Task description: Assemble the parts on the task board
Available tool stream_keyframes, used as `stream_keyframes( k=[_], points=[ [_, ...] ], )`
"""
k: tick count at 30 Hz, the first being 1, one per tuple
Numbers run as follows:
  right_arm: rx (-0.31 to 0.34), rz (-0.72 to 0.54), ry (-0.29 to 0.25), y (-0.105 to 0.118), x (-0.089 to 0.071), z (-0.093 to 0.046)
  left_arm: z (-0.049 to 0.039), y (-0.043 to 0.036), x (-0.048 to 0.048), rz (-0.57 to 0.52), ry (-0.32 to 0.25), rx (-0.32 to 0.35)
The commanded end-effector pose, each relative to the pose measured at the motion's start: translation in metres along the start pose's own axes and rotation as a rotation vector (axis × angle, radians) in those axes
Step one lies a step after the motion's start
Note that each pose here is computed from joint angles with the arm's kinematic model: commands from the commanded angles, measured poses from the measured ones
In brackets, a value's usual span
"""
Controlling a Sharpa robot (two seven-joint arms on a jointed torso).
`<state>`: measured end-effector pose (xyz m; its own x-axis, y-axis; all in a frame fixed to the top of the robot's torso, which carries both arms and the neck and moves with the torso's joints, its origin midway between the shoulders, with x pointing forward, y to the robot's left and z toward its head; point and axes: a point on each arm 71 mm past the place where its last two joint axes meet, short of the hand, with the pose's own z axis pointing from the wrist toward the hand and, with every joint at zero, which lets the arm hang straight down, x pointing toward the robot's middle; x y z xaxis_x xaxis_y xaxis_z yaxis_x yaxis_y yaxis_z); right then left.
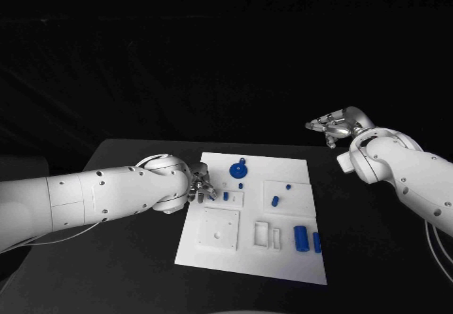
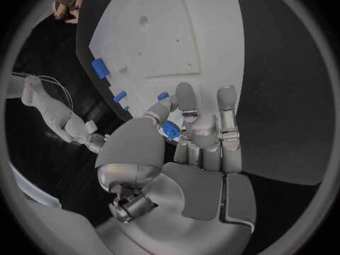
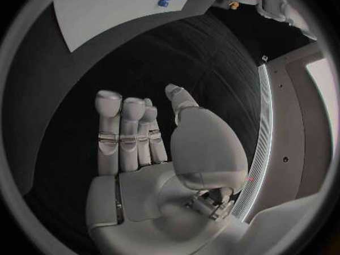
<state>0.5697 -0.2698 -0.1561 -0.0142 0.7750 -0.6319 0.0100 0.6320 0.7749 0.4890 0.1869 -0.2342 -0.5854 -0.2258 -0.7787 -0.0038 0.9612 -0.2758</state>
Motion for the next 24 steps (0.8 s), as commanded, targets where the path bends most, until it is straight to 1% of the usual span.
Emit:
stream_keyframes(
  k=[1, 3, 7, 15, 18, 24],
  points=[
    [-0.007, -0.005, 0.013, 0.001, 0.001, 0.0, 0.0015, 0.0043, 0.0145, 0.028, 0.06, -0.028],
    [-0.007, -0.005, 0.013, 0.001, 0.001, 0.0, 0.0014, 0.0046, 0.0132, 0.021, 0.042, -0.026],
    [-0.006, -0.006, 0.013, 0.0, 0.001, 0.0, -0.0002, 0.006, 0.0092, -0.01, -0.013, -0.012],
    [-0.003, -0.008, 0.011, -0.001, -0.001, 0.0, -0.0065, 0.0066, 0.0028, -0.084, -0.124, 0.025],
    [-0.002, -0.008, 0.01, -0.002, -0.001, 0.0, -0.0088, 0.0065, 0.0021, -0.1, -0.145, 0.032],
    [-0.001, -0.009, 0.01, -0.003, -0.002, 0.0, -0.0108, 0.007, 0.0023, -0.112, -0.158, 0.033]
  ],
)
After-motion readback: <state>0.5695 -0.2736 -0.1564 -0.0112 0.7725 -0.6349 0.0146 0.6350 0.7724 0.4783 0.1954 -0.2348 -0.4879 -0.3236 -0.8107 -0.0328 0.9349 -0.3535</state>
